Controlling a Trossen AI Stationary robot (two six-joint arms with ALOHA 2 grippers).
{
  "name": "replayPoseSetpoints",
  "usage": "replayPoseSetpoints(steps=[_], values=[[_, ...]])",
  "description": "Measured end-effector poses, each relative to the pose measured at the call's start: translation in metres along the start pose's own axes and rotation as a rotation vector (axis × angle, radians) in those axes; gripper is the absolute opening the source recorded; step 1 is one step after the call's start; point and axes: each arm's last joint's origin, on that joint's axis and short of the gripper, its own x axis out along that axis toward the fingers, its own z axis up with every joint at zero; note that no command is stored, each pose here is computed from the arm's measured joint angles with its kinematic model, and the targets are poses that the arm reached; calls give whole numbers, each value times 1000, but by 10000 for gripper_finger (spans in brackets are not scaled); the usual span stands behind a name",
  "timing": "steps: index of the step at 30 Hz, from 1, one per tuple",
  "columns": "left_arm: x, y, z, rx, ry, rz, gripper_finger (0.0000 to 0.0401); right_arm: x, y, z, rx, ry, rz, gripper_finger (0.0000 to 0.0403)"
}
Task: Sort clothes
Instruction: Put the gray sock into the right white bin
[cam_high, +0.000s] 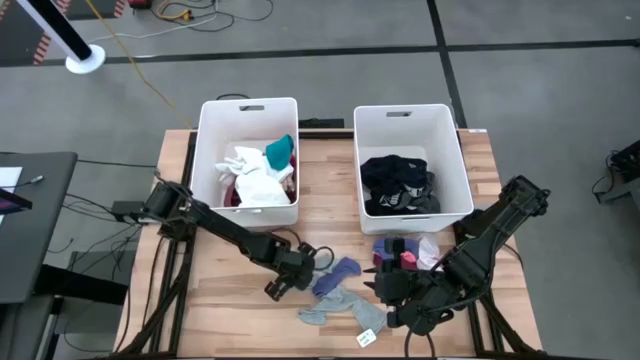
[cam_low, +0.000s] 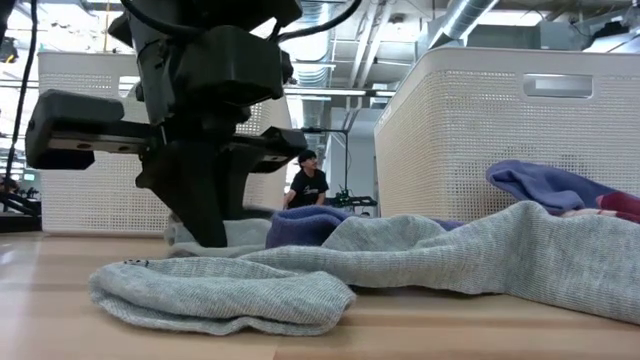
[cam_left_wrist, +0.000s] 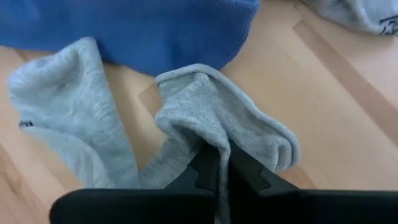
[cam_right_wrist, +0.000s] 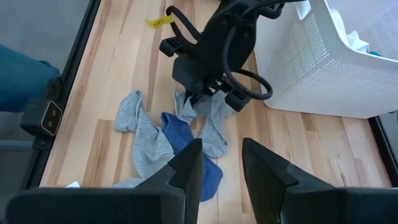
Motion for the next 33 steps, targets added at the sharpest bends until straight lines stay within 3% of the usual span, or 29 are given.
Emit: replayPoseSetpoints(steps=[6,13,21,29,33], values=[[-19,2,6,37,69,60,5,1,2,0,2,-4,5,127],[-59,6,17,57,42,155,4,10,11,-2,-16,19,12,127],[-119,5,25,83,-143,248,3,43,27,-8,-69,82,-28,138],[-179,-7,32,172,-407,294,4,82,33,-10,-62,114,-74,212],[-199,-9,32,197,-501,317,4,95,33,-4,-33,66,-92,239]])
